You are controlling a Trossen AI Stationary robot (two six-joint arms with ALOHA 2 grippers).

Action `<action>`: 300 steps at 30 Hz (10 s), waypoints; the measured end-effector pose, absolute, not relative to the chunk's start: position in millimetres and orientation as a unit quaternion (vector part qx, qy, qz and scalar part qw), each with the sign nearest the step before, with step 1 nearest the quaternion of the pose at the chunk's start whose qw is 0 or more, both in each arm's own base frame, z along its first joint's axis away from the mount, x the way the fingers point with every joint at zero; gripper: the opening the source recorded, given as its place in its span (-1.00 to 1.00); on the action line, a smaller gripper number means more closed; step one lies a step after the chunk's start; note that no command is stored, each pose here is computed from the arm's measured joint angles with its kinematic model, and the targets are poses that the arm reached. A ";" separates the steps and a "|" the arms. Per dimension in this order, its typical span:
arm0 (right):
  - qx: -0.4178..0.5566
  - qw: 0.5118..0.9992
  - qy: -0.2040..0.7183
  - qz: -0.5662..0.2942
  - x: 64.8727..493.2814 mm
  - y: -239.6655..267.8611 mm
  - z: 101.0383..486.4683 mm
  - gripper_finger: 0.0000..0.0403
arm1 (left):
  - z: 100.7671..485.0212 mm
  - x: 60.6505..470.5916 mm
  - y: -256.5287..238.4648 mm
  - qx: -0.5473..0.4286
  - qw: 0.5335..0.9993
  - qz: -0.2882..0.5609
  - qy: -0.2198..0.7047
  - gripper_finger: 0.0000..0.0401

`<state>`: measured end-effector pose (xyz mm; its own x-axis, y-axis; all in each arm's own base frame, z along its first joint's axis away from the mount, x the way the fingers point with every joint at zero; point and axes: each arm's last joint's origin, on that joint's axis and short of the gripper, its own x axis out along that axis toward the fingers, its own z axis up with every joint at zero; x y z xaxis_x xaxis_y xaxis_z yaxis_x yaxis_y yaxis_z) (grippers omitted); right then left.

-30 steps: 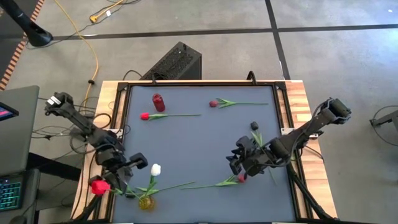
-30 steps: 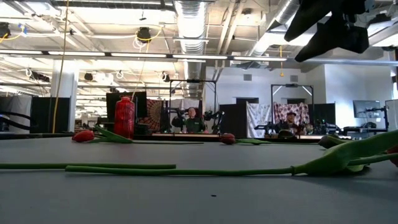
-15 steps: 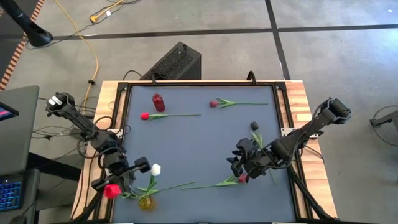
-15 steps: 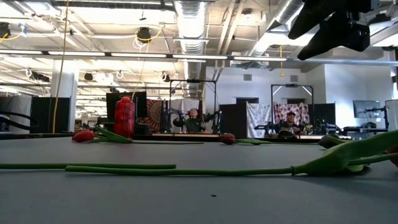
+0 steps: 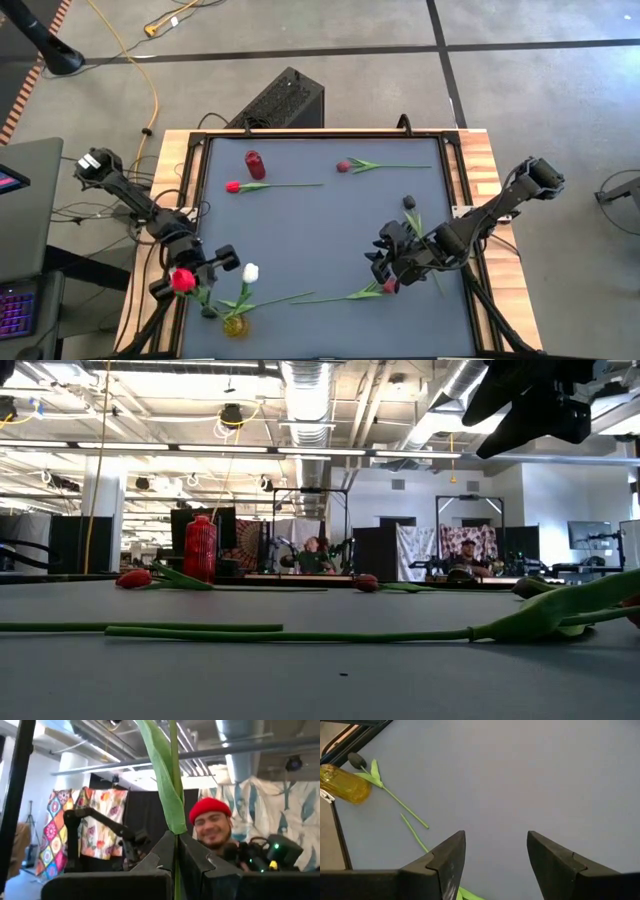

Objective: Sort flowers into vase by color
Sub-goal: Put the bottom left red tulip into the yellow vase, then put the red tulip into the yellow vase

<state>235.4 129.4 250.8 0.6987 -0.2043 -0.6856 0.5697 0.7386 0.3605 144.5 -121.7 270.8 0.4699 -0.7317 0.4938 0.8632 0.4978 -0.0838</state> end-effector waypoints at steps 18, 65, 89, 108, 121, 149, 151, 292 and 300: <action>0.288 0.875 0.318 -0.224 236.4 127.6 250.8 0.19 | 238.9 145.6 -120.5 -0.234 0.847 -0.434 -0.198 -1.00; 0.285 0.876 0.320 -0.222 236.3 127.7 250.6 0.19 | 205.5 146.2 -150.1 -0.130 0.886 -0.431 -0.108 -0.87; 0.285 0.875 0.326 -0.217 236.1 128.3 250.4 0.19 | 227.1 130.9 -133.3 -0.120 0.897 -0.413 -0.101 -0.23; 0.283 0.875 0.331 -0.211 236.1 128.6 250.3 0.19 | 240.4 113.3 -112.8 -0.169 0.904 -0.386 -0.068 -0.23; 0.284 0.876 0.331 -0.207 236.5 129.1 250.6 0.19 | 248.2 104.8 -104.6 -0.202 0.897 -0.391 -0.041 -0.23; 0.275 0.878 0.339 -0.194 236.8 129.8 250.7 0.19 | 330.7 124.5 -120.2 -0.073 0.920 -0.280 0.265 -0.23; 0.275 0.879 0.339 -0.193 236.9 129.9 250.8 0.19 | 338.9 125.0 -121.2 -0.073 0.916 -0.282 0.274 -0.23; 0.608 0.516 0.018 -0.603 502.1 -91.0 124.2 -0.10 | 402.8 92.7 -51.5 -0.011 0.940 -0.058 0.335 -0.23; 0.609 0.510 0.058 -0.605 496.7 -103.8 127.2 -0.25 | 402.7 92.6 -52.1 -0.020 0.939 -0.064 0.338 -0.23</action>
